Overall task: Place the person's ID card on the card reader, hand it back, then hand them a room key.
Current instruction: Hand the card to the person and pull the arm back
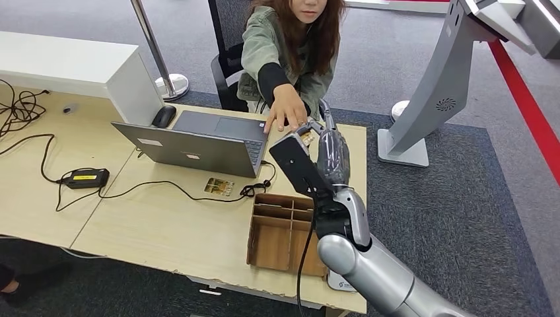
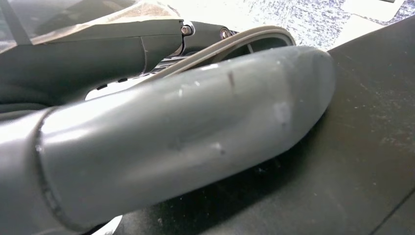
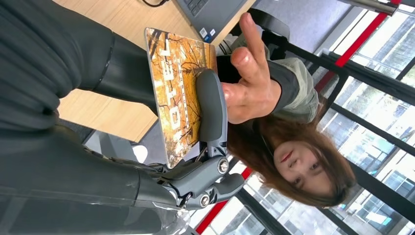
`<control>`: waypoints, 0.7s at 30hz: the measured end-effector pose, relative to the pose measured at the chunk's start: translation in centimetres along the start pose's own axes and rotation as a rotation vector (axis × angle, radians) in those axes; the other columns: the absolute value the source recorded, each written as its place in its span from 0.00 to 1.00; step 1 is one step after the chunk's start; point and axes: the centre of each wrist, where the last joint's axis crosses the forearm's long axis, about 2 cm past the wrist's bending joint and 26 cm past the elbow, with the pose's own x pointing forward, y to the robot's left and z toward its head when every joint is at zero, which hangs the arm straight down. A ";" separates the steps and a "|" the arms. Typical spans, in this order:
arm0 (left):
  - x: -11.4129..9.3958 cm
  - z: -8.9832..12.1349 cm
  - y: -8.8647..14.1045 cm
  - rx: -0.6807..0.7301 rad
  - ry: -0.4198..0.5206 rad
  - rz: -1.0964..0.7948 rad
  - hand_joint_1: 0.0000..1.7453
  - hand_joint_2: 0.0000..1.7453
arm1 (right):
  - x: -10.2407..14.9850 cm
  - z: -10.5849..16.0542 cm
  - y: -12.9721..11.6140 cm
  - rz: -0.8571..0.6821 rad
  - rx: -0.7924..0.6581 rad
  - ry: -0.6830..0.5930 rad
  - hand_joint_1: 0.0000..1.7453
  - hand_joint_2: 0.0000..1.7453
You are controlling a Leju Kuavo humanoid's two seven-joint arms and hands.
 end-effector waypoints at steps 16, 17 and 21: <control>0.1 0.0 0.0 0.000 0.007 0.000 0.00 0.00 | 0.0 0.9 2.5 -0.040 0.054 0.003 0.05 1.00; 0.1 0.0 0.0 0.000 0.007 0.001 0.00 0.00 | 0.0 0.9 2.5 -0.042 0.057 0.002 0.00 1.00; 0.1 0.0 0.0 -0.001 0.008 0.002 0.00 0.00 | 0.2 1.2 2.3 -0.058 0.061 -0.006 0.00 1.00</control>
